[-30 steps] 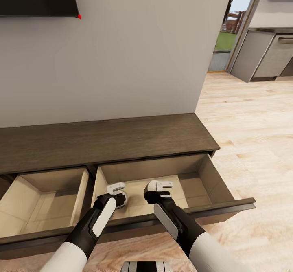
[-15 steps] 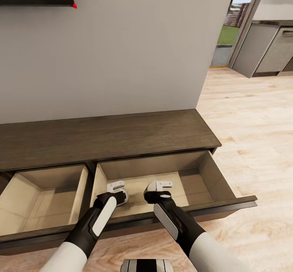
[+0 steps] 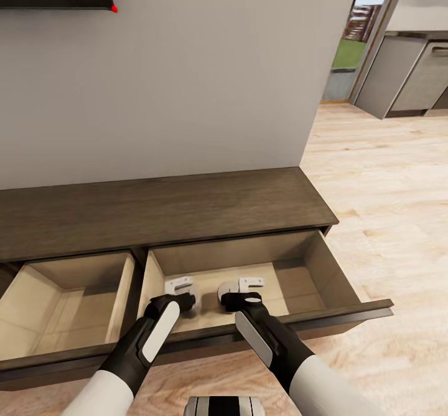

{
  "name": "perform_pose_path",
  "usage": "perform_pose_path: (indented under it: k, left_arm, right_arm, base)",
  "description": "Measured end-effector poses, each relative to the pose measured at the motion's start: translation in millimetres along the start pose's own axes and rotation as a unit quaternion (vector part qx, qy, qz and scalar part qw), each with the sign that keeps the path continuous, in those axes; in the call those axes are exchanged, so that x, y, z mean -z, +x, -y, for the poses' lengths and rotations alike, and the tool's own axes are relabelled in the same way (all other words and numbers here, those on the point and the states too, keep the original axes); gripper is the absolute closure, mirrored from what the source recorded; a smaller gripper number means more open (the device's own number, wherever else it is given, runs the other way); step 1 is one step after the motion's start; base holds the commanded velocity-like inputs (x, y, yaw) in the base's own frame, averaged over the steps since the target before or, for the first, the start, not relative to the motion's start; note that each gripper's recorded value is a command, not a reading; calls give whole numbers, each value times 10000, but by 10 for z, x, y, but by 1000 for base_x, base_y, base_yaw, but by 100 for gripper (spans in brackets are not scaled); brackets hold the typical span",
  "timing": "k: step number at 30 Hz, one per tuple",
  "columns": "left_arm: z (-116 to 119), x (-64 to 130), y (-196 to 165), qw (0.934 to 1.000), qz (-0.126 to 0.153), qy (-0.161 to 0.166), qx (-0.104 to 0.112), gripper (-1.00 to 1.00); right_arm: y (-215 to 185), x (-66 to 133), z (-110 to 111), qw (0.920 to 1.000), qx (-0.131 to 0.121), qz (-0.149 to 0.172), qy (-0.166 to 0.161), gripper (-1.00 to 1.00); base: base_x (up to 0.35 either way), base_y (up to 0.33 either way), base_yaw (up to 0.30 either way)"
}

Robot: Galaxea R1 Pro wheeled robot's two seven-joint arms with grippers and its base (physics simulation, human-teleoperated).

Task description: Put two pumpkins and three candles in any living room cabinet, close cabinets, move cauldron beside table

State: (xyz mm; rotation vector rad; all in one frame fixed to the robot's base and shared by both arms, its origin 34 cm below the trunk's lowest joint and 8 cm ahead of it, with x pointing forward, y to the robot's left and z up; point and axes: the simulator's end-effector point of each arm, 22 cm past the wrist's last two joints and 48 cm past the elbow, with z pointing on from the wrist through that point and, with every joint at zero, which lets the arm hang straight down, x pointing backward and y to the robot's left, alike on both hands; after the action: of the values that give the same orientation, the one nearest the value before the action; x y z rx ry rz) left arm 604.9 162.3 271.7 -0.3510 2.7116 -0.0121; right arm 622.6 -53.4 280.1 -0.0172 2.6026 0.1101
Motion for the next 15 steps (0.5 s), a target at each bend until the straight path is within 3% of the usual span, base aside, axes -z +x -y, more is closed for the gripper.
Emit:
perform_pose_path:
  k: [15]
  left_arm:
    - [59, 167, -152, 9998, 144, 109, 56, -100]
  right_arm:
    - [-160, 141, -12, 9999, 20, 146, -3, -100]
  base:
    - [0, 0, 0]
